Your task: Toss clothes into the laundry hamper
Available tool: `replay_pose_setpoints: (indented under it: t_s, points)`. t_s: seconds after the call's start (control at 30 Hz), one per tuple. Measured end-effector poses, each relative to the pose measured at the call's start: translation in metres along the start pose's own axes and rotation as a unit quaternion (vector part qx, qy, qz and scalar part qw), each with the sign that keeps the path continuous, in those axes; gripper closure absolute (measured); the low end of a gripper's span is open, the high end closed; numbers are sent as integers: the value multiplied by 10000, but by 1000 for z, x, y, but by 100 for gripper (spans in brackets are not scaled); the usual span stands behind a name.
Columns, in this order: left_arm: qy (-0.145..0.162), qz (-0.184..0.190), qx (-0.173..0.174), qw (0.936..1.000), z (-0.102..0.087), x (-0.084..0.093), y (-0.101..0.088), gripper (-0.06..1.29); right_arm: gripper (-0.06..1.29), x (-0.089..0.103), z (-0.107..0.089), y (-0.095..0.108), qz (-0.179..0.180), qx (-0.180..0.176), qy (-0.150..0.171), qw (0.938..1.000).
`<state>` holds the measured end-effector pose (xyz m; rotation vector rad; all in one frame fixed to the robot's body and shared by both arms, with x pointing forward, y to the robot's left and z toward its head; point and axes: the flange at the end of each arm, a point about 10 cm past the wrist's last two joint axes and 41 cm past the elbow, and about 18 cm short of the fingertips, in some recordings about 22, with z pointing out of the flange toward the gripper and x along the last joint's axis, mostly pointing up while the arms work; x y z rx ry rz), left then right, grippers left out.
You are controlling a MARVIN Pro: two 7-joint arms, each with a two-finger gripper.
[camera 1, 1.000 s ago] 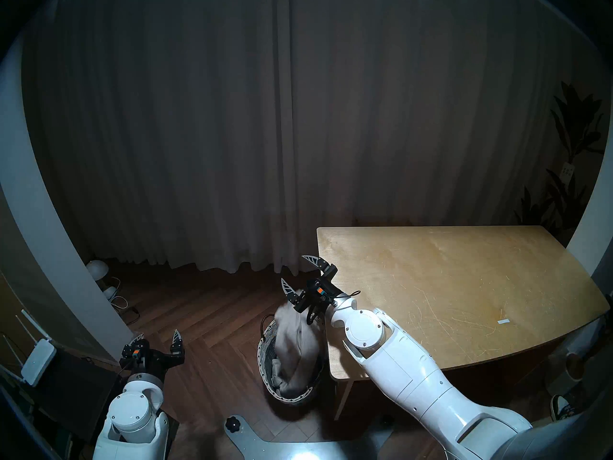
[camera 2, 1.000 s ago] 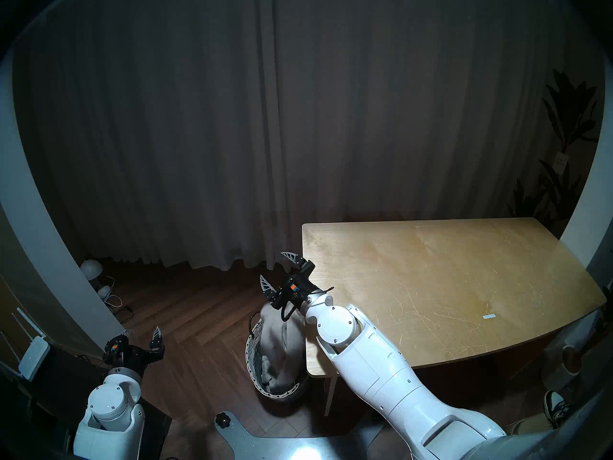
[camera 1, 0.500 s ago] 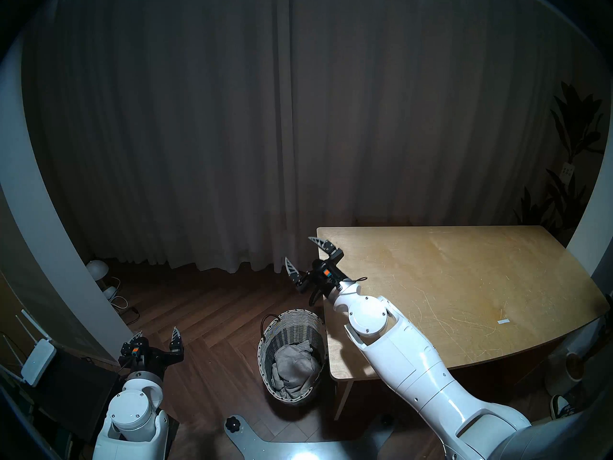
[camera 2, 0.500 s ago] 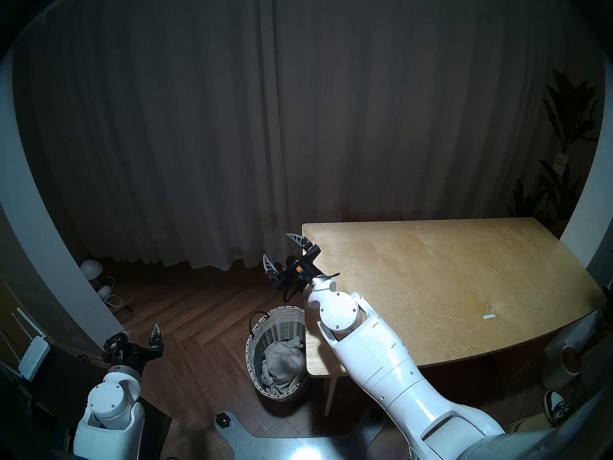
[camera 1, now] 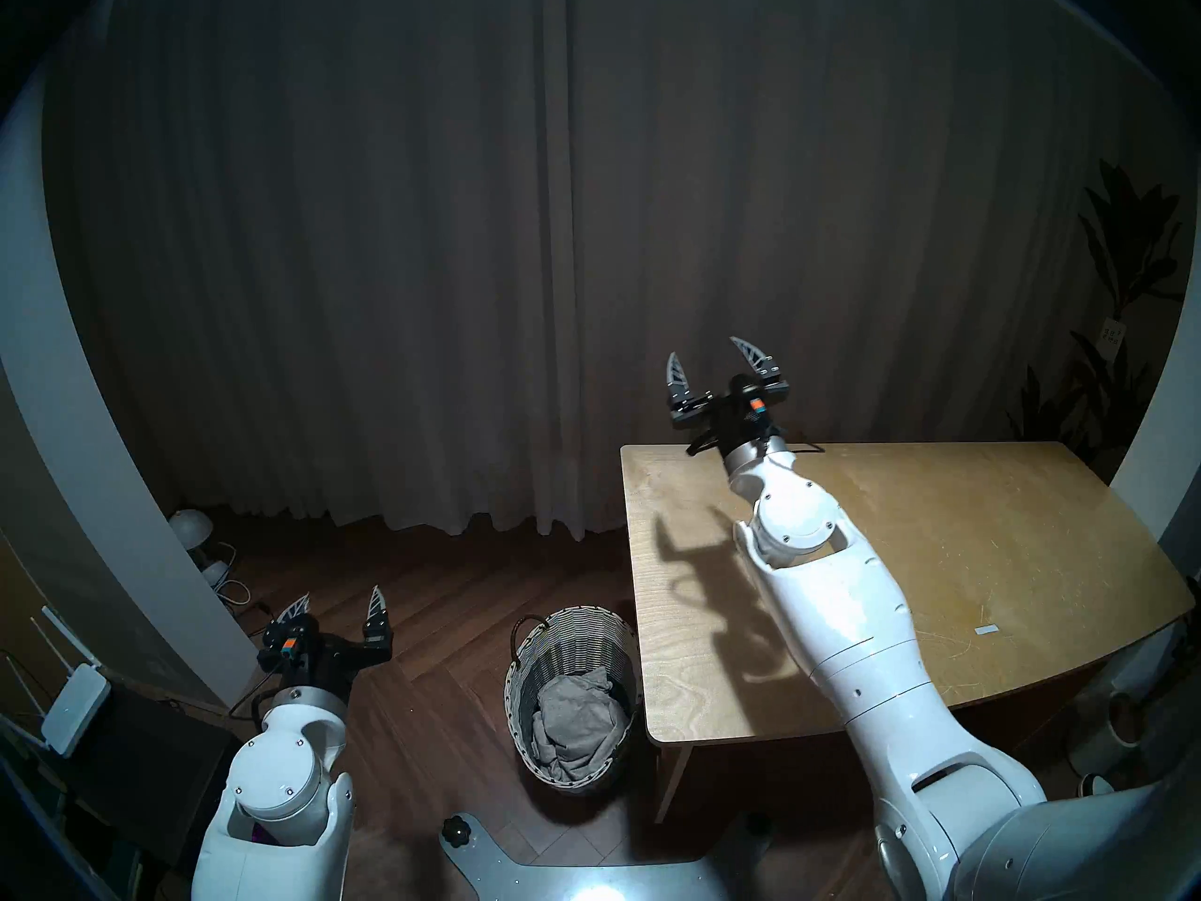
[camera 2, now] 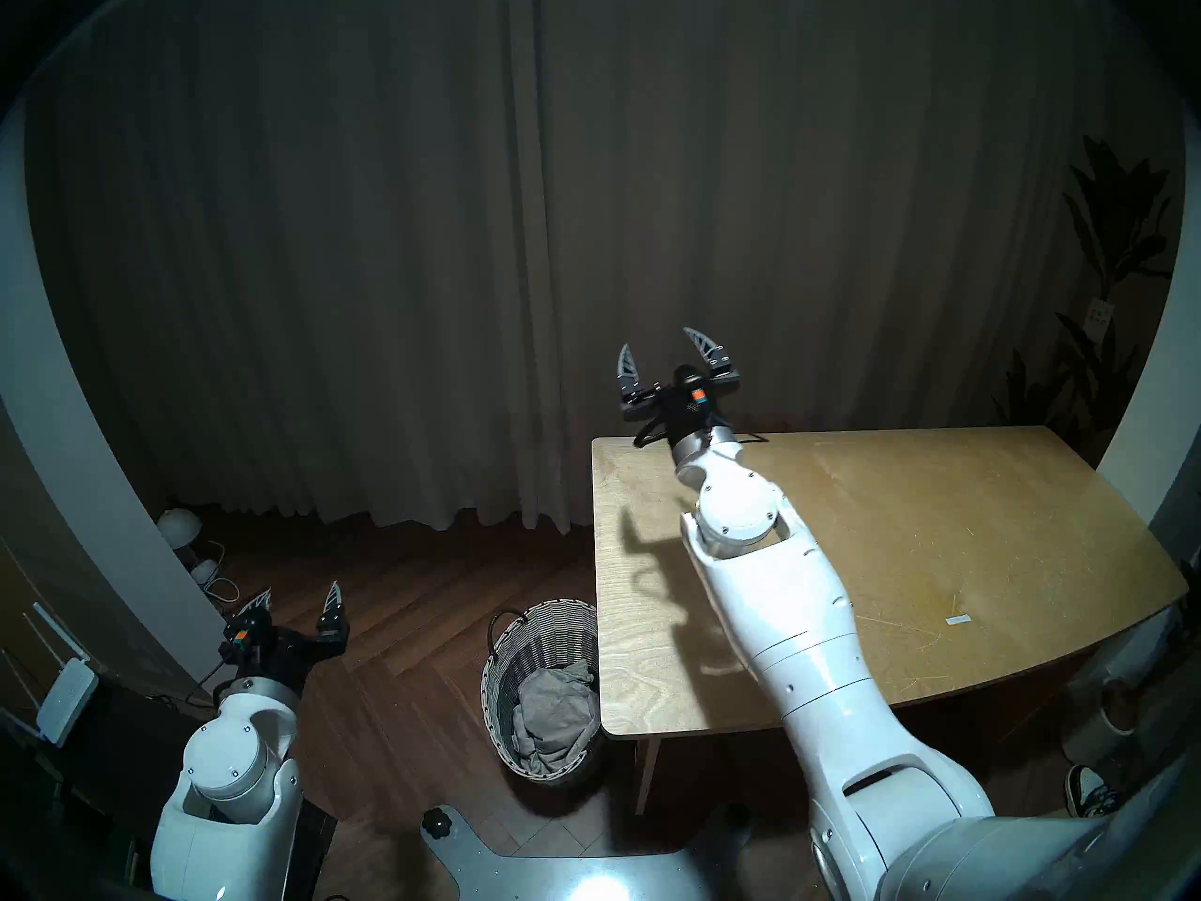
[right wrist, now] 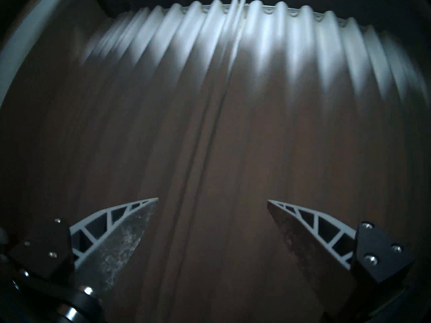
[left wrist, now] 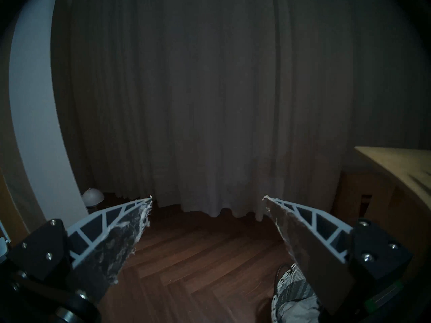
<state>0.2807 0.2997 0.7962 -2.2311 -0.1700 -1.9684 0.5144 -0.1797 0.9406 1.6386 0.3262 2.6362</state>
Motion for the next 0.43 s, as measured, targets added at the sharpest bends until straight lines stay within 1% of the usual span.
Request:
replay_pose_setpoints:
  t_s: [0.1,0.13,0.2,0.23,0.27,0.33,0.37,0.43]
  points:
    - [279,-68,-310,9991,7,21,28,-2,2,7,1,38,237,-533,51,9983]
    - [342,-85,-379,9987,8,26,35,-2,2,8,1,46,310,-643,50,9974]
    - [415,-106,-458,9980,10,31,43,-2,2,9,0,55,402,-755,39,9963]
    - [515,-132,-568,9970,12,39,54,-2,2,9,-2,64,547,-876,-3,9946]
    - [572,-140,-636,9962,14,44,62,-2,2,9,-5,68,649,-911,-46,9937]
    - [622,-139,-702,9955,15,49,70,-2,2,8,-7,70,762,-909,-104,9929]
    - [662,-130,-764,9948,17,54,79,-2,2,6,-11,71,903,-878,-191,9919]
    - [689,-94,-818,9942,20,60,91,-2,2,3,-16,70,1098,-794,-314,9903]
